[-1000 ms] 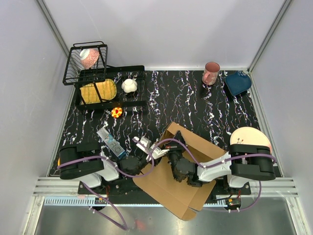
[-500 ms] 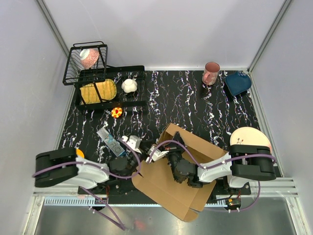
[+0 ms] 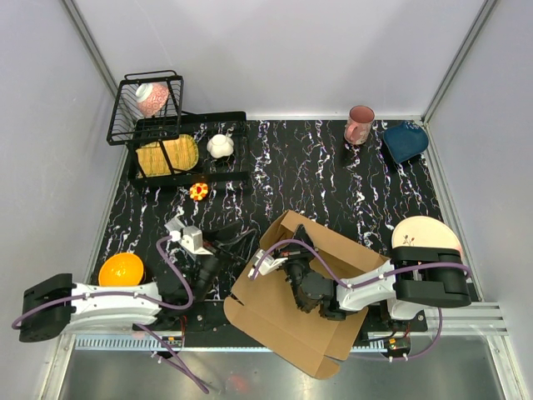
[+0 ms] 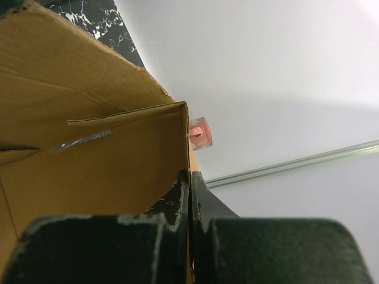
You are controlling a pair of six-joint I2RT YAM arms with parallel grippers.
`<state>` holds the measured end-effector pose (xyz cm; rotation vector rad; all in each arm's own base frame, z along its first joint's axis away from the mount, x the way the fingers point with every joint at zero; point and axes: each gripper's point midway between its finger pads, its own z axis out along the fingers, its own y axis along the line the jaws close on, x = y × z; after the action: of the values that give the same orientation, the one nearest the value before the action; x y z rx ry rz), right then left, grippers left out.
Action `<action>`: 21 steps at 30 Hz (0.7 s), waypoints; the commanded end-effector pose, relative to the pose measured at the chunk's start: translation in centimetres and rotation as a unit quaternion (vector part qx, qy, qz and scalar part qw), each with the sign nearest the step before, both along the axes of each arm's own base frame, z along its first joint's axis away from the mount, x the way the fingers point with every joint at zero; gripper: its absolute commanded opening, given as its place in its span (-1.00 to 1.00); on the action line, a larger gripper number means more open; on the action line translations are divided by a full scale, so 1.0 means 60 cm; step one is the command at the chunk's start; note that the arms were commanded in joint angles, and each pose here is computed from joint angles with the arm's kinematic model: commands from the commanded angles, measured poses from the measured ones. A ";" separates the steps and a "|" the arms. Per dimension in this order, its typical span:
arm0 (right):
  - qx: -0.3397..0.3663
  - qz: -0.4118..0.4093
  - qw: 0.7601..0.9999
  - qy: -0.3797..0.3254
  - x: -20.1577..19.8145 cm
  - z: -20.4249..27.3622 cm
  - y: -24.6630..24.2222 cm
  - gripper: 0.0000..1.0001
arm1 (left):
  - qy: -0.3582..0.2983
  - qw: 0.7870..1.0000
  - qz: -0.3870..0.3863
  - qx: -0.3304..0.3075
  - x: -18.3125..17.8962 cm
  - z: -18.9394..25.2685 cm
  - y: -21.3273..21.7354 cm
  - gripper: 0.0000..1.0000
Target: Fold the paper box
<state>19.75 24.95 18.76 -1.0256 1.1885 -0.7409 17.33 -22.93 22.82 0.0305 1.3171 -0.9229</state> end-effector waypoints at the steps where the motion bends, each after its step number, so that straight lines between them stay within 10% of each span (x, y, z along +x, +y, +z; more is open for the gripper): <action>1: 0.027 -0.012 1.000 0.007 -0.002 -0.006 -0.008 -0.99 | 0.038 0.995 0.036 0.081 0.005 -0.124 0.046 0.25; 10: 0.043 -0.008 0.999 0.008 -0.002 -0.002 -0.006 -1.00 | 0.075 0.978 -0.003 0.196 0.005 -0.209 0.000 0.18; 21: 0.048 -0.005 0.999 0.010 -0.005 0.002 -0.007 -1.00 | 0.032 0.991 -0.044 0.123 -0.006 -0.168 -0.033 0.24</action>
<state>19.67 25.07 18.70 -1.0327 1.1842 -0.7380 18.30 -25.94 10.30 0.2962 1.6236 -0.6782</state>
